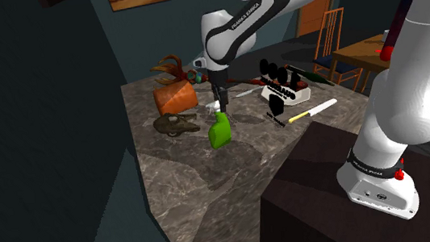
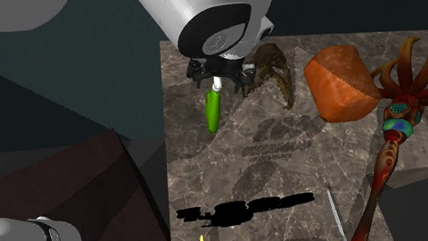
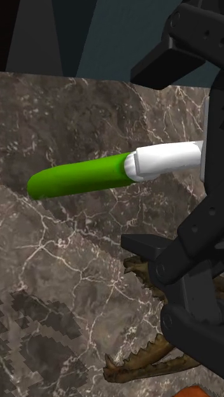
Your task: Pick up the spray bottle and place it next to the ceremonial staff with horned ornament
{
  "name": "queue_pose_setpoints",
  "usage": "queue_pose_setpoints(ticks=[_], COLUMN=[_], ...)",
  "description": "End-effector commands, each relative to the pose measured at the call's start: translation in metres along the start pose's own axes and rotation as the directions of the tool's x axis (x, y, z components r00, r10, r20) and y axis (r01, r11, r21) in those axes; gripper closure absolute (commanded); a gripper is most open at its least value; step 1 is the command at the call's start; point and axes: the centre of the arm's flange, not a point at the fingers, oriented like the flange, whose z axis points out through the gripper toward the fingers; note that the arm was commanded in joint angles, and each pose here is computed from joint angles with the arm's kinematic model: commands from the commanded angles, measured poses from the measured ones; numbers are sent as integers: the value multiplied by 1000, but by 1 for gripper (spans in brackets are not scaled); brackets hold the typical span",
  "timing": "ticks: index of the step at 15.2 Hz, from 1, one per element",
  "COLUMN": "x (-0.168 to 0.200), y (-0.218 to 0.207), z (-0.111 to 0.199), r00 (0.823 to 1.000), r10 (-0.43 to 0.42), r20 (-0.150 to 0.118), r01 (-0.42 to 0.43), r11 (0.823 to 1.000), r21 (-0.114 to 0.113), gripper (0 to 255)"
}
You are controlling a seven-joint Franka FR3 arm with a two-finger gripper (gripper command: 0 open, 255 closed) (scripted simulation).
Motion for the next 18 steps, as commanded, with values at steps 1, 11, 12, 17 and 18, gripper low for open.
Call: queue_pose_setpoints(ticks=[1, 11, 12, 17, 18], x=[0, 0, 0, 1, 2], y=[0, 0, 0, -1, -1], z=[0, 0, 0, -16, -21], r00=[1000, 1000, 1000, 1000, 1000], r10=[0, 0, 0, 0, 0], r20=[0, 0, 0, 0, 0], r01=[0, 0, 0, 0, 0], r11=[1000, 1000, 1000, 1000, 1000], r21=[0, 0, 0, 0, 0], gripper=[0, 255, 255, 255, 255])
